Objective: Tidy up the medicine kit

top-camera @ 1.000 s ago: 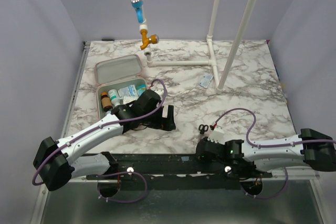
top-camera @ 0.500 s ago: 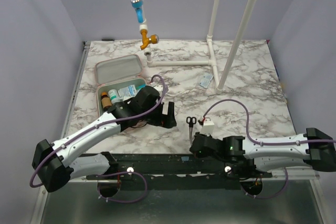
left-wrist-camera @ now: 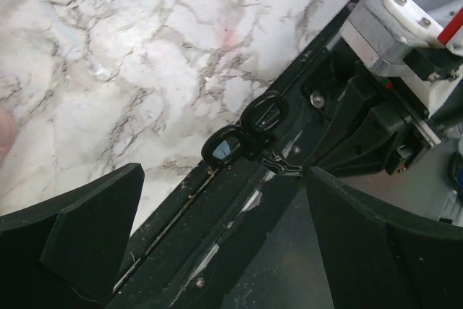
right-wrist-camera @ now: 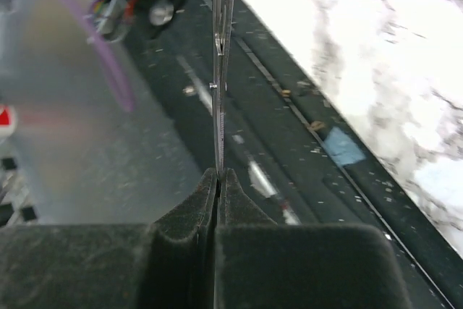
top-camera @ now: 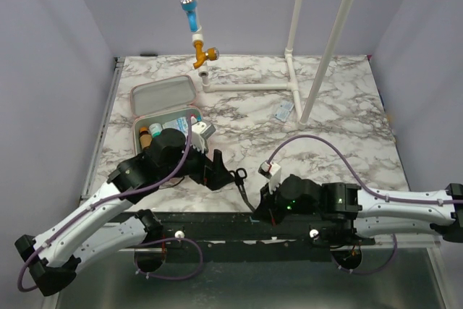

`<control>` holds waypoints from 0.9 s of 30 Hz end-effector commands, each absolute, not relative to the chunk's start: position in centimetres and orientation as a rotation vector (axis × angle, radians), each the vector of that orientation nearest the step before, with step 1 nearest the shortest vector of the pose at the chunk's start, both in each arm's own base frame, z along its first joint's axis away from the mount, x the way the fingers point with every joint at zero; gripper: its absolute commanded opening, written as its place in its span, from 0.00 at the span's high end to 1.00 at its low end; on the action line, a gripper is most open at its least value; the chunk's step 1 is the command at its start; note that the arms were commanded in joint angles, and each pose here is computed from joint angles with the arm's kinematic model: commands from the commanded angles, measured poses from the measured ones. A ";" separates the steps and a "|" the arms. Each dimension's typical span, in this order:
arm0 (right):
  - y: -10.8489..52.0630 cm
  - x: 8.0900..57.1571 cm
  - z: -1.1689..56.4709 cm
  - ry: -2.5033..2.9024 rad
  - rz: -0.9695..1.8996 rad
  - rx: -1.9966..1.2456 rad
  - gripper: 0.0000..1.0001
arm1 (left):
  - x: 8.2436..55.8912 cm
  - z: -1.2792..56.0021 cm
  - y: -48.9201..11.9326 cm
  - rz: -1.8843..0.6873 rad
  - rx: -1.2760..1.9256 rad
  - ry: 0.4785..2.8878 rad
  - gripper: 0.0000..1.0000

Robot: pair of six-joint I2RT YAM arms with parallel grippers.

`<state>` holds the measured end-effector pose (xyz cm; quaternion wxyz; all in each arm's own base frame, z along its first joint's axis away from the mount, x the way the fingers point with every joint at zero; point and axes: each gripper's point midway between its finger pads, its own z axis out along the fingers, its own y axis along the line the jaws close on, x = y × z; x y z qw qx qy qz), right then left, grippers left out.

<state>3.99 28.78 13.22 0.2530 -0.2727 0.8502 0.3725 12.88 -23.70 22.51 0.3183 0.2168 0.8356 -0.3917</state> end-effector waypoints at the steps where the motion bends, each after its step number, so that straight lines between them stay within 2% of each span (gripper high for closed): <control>1: 29.8 0.1 17.6 2.157 1.275 -1.027 0.99 | 10.1 24.1 -23.5 -1.160 0.719 2.102 0.02; 9: 30.4 -3.9 21.1 1.998 1.510 -1.316 0.99 | 5.4 27.0 -22.4 -1.347 0.903 1.913 0.02; 18: 31.8 -3.4 22.0 1.970 1.468 -1.369 0.99 | 1.6 26.6 -21.7 -1.512 1.065 1.885 0.06; 21: 32.2 -3.5 22.1 1.974 1.468 -1.389 0.99 | 1.3 26.6 -21.7 -1.533 1.067 1.879 0.15; 27: 32.2 -3.2 22.0 1.969 1.460 -1.370 0.99 | 0.7 26.9 -21.2 -1.545 1.076 1.849 0.44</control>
